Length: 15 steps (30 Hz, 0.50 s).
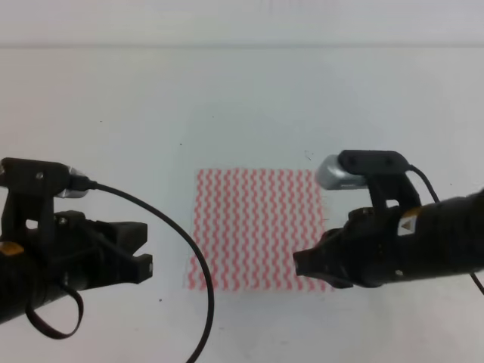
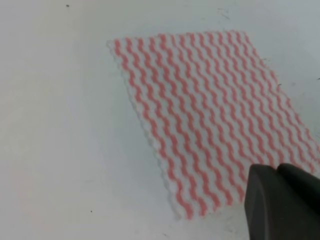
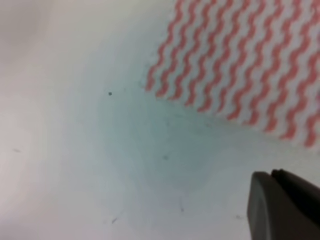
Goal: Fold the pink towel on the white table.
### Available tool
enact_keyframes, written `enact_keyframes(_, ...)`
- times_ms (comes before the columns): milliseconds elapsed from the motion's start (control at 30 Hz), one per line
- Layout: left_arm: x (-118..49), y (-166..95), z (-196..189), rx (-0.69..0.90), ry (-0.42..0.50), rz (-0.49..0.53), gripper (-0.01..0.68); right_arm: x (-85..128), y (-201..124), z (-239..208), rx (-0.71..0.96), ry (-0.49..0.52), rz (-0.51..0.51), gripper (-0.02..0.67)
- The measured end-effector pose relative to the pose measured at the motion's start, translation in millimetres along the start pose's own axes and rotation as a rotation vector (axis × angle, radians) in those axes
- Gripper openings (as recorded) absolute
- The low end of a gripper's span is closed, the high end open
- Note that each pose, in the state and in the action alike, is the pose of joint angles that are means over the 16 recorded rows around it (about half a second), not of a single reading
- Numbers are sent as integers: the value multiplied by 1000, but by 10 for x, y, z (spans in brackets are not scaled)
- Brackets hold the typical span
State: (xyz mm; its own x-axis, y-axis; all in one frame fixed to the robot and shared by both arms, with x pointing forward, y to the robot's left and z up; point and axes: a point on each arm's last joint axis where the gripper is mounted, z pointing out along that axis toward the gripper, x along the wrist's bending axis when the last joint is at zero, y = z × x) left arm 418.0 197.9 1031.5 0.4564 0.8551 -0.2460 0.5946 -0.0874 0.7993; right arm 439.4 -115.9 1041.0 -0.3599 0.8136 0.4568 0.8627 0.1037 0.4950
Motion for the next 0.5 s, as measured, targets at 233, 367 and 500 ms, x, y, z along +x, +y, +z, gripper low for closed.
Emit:
enact_keyframes(233, 1, -1, 2, 1, 0, 8, -4, -55, 104, 132, 13, -80, 3, 103)
enact_keyframes(367, 1, -3, 3, 2, 0, 11, -4, -114, 151, 154, 1, -124, 46, 194)
enact_keyframes(500, 0, -6, 6, 6, -1, 13, -4, -206, 198, 142, -18, -166, 114, 281)
